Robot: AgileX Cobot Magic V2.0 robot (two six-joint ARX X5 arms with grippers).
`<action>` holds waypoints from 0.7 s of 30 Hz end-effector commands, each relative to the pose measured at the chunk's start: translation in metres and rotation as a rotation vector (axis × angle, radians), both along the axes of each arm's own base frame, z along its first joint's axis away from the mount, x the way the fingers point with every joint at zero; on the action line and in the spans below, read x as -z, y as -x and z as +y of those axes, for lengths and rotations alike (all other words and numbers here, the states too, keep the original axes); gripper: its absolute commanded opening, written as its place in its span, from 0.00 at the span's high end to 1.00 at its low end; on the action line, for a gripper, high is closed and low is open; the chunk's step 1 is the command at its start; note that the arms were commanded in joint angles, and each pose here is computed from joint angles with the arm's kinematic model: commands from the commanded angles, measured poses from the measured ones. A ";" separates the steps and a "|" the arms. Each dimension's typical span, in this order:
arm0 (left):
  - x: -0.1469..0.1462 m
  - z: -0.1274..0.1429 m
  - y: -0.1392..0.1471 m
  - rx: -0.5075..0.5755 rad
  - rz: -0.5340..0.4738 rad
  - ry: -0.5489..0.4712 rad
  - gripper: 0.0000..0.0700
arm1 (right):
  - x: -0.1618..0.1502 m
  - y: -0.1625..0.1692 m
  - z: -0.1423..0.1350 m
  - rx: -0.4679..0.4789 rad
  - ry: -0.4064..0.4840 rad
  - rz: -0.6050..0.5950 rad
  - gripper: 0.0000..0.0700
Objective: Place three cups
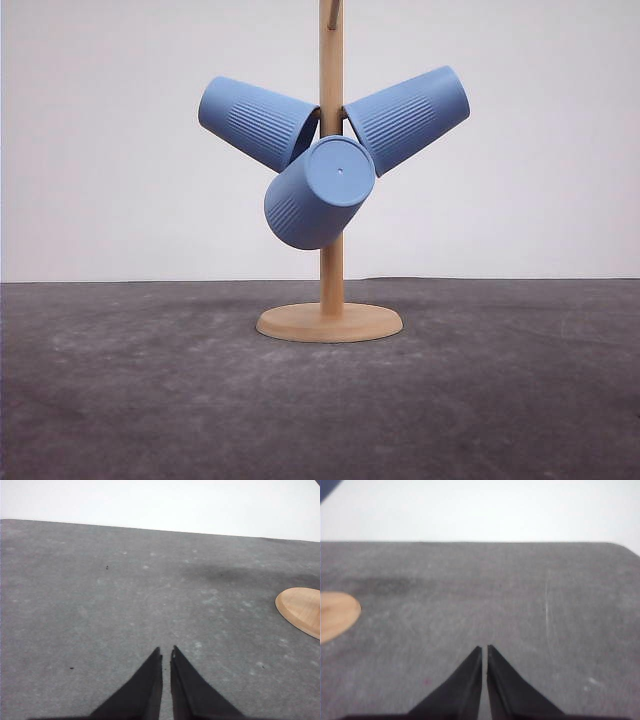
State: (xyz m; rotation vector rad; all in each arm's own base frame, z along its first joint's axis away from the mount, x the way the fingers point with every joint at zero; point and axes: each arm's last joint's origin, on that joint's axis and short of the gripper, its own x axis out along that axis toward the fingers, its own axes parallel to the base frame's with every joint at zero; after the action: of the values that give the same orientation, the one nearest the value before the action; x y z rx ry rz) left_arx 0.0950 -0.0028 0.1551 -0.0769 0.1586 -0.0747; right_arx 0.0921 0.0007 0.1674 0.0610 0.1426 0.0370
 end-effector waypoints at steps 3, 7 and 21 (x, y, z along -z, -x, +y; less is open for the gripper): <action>0.005 0.000 0.000 -0.004 0.019 0.000 1.00 | 0.009 -0.002 0.000 0.013 0.014 0.029 0.98; 0.005 0.000 -0.001 -0.004 0.019 0.000 1.00 | 0.016 -0.004 0.000 0.017 0.008 0.014 0.98; 0.005 0.000 0.000 -0.004 0.020 0.000 1.00 | 0.015 -0.004 0.000 0.006 0.038 0.005 0.98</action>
State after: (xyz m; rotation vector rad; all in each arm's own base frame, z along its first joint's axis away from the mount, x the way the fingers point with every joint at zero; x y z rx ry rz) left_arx 0.0950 -0.0028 0.1551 -0.0769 0.1589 -0.0744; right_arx 0.0958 0.0009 0.1523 0.0321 0.1597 0.0246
